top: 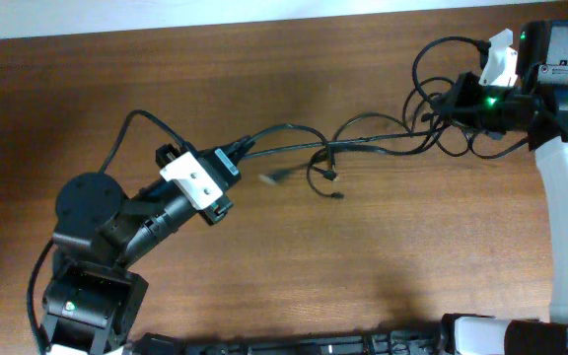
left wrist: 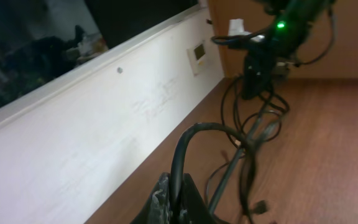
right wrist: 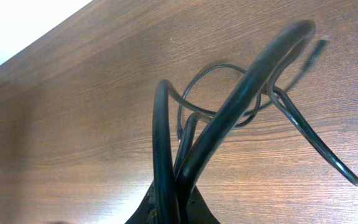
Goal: Untangle cables
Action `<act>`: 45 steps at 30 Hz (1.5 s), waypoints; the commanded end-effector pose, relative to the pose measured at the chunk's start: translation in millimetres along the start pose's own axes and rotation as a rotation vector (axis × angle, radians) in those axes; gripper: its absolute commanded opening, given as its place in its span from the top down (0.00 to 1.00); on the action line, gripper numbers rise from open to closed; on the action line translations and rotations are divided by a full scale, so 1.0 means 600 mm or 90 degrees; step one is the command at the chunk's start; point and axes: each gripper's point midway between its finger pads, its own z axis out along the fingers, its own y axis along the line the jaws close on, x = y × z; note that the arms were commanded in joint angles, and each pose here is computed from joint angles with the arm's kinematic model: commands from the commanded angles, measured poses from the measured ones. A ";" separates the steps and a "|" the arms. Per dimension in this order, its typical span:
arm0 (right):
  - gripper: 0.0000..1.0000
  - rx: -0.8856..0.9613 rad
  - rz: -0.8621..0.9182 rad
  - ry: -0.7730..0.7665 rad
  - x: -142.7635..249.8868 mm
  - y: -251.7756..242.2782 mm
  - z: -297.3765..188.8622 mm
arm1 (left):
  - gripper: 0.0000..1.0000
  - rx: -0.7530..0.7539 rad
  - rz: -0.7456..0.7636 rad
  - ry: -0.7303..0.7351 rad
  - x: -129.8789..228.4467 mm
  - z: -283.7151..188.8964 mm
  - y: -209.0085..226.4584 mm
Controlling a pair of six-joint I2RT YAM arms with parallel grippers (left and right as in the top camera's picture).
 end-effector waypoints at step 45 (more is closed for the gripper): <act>0.96 -0.404 -0.261 0.010 0.034 0.159 -0.065 | 0.22 0.101 -0.098 0.080 0.081 0.066 -0.023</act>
